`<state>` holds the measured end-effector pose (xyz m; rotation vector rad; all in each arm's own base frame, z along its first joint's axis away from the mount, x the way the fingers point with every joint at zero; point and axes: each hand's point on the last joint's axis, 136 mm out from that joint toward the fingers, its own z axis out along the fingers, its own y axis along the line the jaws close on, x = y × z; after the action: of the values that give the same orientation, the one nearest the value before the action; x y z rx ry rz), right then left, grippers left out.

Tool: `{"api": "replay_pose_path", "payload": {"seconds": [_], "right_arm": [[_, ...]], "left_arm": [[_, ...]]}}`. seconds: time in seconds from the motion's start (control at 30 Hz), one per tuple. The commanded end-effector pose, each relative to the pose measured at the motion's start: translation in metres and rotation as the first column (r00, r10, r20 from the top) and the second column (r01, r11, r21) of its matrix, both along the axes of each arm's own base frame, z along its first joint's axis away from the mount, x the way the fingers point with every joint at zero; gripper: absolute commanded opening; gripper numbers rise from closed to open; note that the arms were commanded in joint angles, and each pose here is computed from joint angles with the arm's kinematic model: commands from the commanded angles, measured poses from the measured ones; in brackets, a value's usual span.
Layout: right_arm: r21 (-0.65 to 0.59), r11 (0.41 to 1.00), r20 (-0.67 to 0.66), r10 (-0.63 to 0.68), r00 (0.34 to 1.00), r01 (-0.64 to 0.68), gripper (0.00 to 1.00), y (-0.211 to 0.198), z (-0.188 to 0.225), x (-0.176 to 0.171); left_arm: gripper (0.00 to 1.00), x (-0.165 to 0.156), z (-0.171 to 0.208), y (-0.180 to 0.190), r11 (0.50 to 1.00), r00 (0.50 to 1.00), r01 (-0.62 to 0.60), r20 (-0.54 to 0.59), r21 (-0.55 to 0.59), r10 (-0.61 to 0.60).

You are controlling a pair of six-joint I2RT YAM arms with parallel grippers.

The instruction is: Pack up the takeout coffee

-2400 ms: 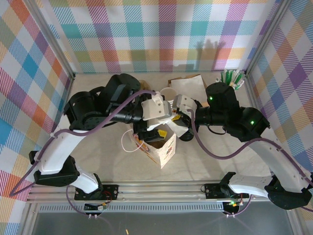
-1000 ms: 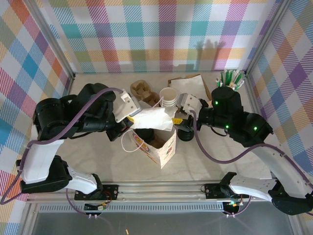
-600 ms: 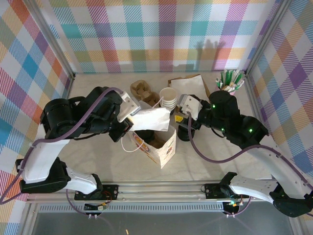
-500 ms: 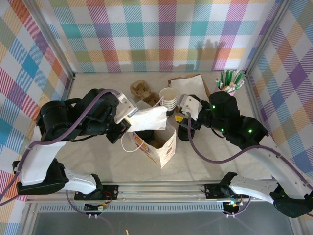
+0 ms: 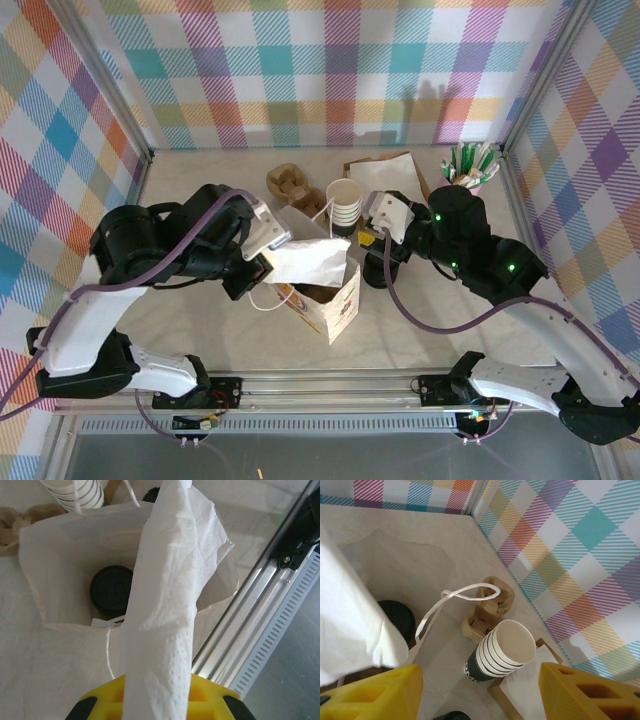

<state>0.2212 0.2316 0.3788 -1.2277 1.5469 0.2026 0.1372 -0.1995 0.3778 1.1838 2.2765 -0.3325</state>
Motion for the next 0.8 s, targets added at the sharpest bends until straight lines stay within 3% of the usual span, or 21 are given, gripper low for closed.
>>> {"api": "replay_pose_path", "payload": {"seconds": [0.0,0.77], "right_arm": [[0.04,0.999,0.0,0.003,1.0,-0.003,0.62,0.0,0.005,-0.002],[0.039,0.998,-0.045,0.047,0.998,-0.045,0.61,0.007,-0.004,-0.007]], "left_arm": [[0.0,-0.024,-0.028,0.028,0.986,0.99,0.059,-0.138,0.153,-0.038],[0.0,-0.012,-0.054,0.042,0.943,0.988,0.13,-0.125,0.305,-0.096]]}}
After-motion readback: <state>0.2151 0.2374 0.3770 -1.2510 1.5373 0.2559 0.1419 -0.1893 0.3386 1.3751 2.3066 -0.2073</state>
